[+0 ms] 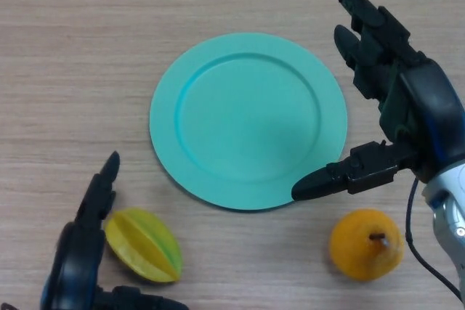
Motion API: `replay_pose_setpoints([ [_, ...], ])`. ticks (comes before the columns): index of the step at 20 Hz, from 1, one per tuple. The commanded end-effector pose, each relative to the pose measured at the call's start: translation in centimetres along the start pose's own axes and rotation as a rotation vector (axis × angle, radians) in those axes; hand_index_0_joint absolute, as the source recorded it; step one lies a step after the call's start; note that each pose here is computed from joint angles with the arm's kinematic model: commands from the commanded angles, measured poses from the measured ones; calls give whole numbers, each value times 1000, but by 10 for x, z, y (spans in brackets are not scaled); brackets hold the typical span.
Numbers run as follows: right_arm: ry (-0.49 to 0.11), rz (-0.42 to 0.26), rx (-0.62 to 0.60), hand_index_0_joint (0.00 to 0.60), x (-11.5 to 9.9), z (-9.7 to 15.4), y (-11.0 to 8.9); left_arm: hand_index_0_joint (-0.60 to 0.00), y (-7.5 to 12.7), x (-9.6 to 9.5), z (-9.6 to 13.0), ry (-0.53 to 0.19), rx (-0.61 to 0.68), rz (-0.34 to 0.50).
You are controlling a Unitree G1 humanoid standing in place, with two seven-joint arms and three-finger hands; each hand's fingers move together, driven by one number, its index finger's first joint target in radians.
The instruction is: Pick up the yellow starfruit and place it on the plate
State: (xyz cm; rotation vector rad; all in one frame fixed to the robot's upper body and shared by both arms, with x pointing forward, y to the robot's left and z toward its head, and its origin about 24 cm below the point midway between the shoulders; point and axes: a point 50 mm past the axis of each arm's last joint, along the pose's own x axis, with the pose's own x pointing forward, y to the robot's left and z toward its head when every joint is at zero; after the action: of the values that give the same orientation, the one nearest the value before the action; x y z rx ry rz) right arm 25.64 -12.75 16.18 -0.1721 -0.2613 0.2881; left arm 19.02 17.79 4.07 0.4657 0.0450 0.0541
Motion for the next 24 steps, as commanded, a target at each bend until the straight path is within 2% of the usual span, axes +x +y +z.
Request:
replay_pose_setpoints([
  [1, -244, -32, 7, 0, -4, 35, -7, 0, 10, -1, 19, -175, 21, 97],
  [5, -232, -27, 7, 0, -6, 35, -7, 0, 7, 1, 16, -196, 38, 114],
  [6, -230, -25, 3, 0, -6, 35, -7, -50, 7, 0, 14, -181, 41, 103],
  [7, -230, -25, 3, 0, -6, 35, -7, -149, 7, 0, 14, -179, 41, 101],
  [8, -231, -24, 2, 0, -6, 35, -7, -300, 7, 0, 13, -175, 42, 91],
  [9, -232, -24, 2, 0, -6, 35, -7, -399, 7, -1, 13, -169, 39, 81],
  [10, -237, -23, 6, 0, -6, 36, -6, -542, 8, -2, 13, -160, 44, 55],
  [11, -242, -23, 9, 0, -6, 37, -6, -600, 9, -3, 14, -160, 51, 42],
  [12, -243, -24, 14, 0, -6, 37, -6, -600, 7, -4, 13, -153, 99, -6],
  [14, -242, -25, 15, 0, -6, 36, -5, -600, 7, -7, 14, -133, 106, -28],
  [17, -245, -22, 19, 0, -7, 38, -5, -600, 14, -9, 23, -146, 23, 5],
  [20, -240, -16, 20, 0, -7, 40, -4, -600, 23, -9, 44, -298, 113, 79],
  [24, -229, 0, 20, 0, -10, 40, -2, -600, 31, -1, 75, -424, 126, 114],
])
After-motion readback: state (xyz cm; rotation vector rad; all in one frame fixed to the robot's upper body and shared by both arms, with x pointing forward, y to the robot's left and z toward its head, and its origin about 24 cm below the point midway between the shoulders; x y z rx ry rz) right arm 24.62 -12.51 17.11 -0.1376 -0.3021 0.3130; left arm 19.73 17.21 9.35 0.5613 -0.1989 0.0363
